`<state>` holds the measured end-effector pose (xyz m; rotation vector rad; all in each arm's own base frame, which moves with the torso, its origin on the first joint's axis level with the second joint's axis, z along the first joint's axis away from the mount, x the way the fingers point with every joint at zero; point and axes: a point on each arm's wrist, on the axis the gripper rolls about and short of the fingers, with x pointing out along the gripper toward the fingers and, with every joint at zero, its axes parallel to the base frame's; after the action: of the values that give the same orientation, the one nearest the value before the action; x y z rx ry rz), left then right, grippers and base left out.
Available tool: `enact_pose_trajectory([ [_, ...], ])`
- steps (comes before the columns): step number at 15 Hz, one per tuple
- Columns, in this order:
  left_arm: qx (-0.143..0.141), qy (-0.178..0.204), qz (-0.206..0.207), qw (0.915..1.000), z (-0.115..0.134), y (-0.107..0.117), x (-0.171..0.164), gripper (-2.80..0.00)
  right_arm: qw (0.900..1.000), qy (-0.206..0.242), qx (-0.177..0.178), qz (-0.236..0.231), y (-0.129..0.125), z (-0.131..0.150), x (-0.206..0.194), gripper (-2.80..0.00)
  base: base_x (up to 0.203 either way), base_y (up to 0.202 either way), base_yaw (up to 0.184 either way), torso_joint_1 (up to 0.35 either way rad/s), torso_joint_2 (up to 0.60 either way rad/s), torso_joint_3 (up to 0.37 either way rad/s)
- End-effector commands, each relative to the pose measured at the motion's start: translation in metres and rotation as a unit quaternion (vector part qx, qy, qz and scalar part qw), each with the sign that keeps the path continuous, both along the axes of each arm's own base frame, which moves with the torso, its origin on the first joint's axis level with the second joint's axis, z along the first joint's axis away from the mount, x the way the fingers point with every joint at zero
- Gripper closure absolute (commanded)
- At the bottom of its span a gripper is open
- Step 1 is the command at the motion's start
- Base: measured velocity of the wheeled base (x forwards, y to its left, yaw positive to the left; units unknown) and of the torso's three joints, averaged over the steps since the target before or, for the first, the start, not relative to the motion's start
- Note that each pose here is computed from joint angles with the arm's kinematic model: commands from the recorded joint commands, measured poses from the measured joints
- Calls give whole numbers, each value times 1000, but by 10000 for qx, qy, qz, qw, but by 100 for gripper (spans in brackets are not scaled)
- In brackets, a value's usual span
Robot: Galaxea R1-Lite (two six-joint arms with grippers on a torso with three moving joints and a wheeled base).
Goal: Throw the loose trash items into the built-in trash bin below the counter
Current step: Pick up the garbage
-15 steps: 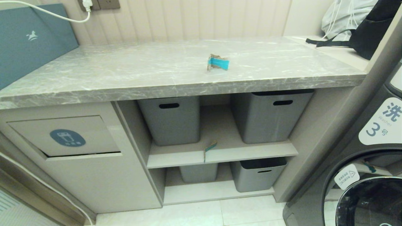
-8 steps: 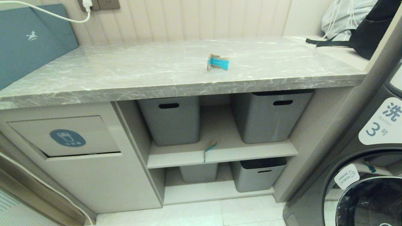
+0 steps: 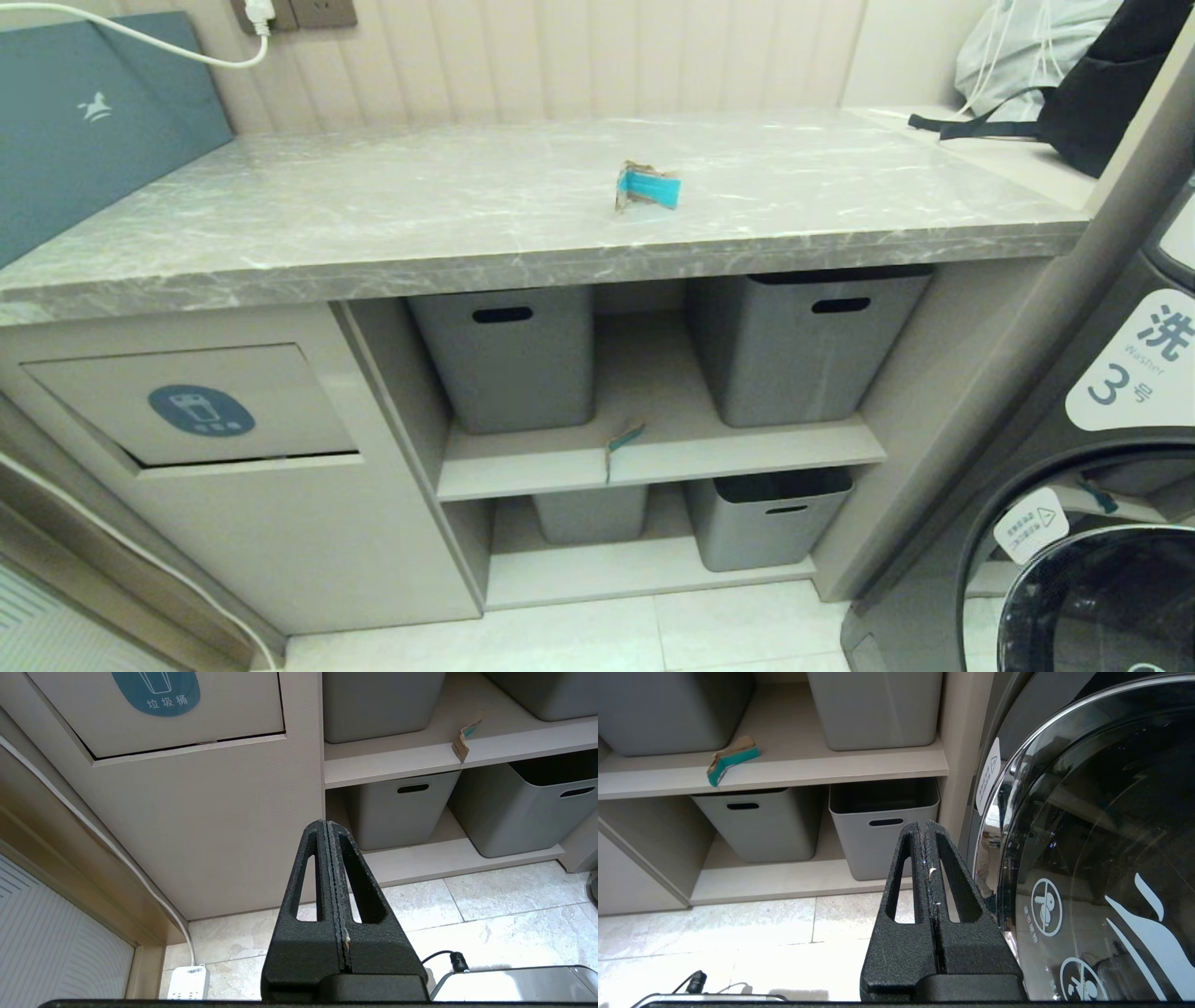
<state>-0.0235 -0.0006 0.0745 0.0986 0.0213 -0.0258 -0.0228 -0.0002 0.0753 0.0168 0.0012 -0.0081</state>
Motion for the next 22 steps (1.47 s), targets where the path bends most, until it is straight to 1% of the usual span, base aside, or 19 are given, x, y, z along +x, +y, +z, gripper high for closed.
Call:
enact_pose_trajectory([
  [1, 4, 9, 1, 10000, 0, 0, 0, 0, 10000, 1, 0, 2, 0, 0, 0, 0, 0, 0, 0, 0, 0, 0],
  [8, 4, 10, 0, 10000, 0, 0, 0, 0, 10000, 1, -15, 2, 0, 0, 0, 0, 0, 0, 0, 0, 0, 0],
  [18, -7, 2, -14, 10000, 0, 0, 0, 0, 10000, 1, 0, 2, 0, 0, 0, 0, -2, 7, -164, 3, 3, 3],
  [21, -59, 15, 11, 10000, 0, 0, 0, 0, 10000, 1, 0, 0, 0, 0, 0, 0, 0, 6, -109, 4, 5, 2],
  [22, 71, 11, -14, 10000, 0, 0, 0, 0, 10000, 1, 0, 2, 0, 0, 0, 0, 0, 0, 0, 0, 0, 0],
])
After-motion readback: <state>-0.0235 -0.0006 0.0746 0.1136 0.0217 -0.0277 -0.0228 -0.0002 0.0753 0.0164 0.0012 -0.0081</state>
